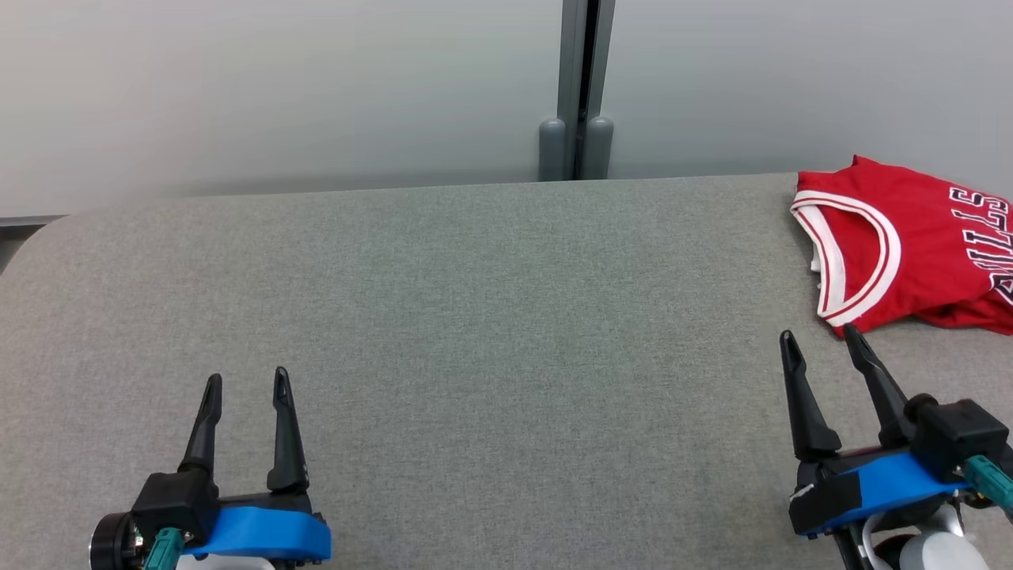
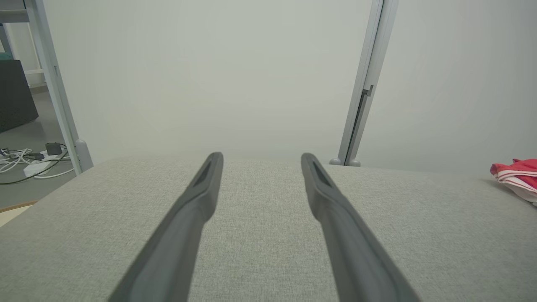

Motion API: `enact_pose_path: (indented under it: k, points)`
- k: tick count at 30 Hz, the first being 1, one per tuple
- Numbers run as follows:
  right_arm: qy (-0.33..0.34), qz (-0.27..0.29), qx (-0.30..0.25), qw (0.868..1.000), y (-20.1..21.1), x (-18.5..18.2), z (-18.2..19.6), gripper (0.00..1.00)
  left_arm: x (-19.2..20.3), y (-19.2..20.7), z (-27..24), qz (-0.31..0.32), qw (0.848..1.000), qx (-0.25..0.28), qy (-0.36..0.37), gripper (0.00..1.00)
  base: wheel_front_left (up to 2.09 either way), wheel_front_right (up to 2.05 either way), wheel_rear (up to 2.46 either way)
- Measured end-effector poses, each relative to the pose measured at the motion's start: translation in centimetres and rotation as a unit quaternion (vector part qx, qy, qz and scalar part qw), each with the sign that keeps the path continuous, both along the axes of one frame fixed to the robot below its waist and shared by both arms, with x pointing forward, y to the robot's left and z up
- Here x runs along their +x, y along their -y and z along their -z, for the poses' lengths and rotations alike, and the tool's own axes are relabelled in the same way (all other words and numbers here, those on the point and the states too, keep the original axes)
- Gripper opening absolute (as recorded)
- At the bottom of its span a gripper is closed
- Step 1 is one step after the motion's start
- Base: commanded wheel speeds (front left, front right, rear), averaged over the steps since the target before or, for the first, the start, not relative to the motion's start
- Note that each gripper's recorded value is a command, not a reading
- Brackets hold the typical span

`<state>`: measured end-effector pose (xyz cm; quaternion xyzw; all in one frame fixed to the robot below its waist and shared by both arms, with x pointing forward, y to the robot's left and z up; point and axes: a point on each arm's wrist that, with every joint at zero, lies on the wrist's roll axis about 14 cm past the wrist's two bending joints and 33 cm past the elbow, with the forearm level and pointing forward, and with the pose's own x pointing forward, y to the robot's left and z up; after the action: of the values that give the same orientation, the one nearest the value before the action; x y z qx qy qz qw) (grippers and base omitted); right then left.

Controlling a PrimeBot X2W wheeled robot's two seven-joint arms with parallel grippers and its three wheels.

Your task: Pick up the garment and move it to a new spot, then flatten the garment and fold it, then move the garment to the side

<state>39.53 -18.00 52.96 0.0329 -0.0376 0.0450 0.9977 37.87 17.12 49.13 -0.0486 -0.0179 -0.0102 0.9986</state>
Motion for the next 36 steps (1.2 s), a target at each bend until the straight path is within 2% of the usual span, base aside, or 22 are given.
enact_pose_path:
  k: [6, 17, 18, 23, 36]
  points:
    - [-0.006, 0.010, -0.001, 1.000, 0.3, -1.3, -0.2, 1.00, -0.2, 0.1, 0.2, 0.001, 1.000, -0.002, -0.004, 1.00, 0.00, 0.00, 0.00]
    - [-0.012, 0.014, -0.001, 1.000, 0.4, -1.5, -0.1, 1.00, -0.4, 0.4, 0.8, 0.008, 1.000, -0.005, -0.014, 1.00, 0.00, 0.00, 0.00]
    - [-0.013, 0.014, -0.001, 1.000, 0.4, -1.5, -0.1, 0.00, -0.4, 0.4, 0.9, 0.007, 1.000, -0.004, -0.014, 0.00, 0.00, 0.00, 0.00]
    - [-0.040, 0.013, 0.007, 0.999, 0.3, -1.8, 1.6, 0.00, -1.3, 0.4, 3.1, 0.005, 0.999, -0.012, -0.052, 0.00, 0.00, 0.00, 0.00]
    - [-0.061, 0.020, 0.133, 0.989, 0.7, -1.9, 2.5, 0.00, -1.3, -0.8, 3.6, -0.024, 0.988, -0.132, -0.077, 0.00, 0.00, 0.00, 0.00]
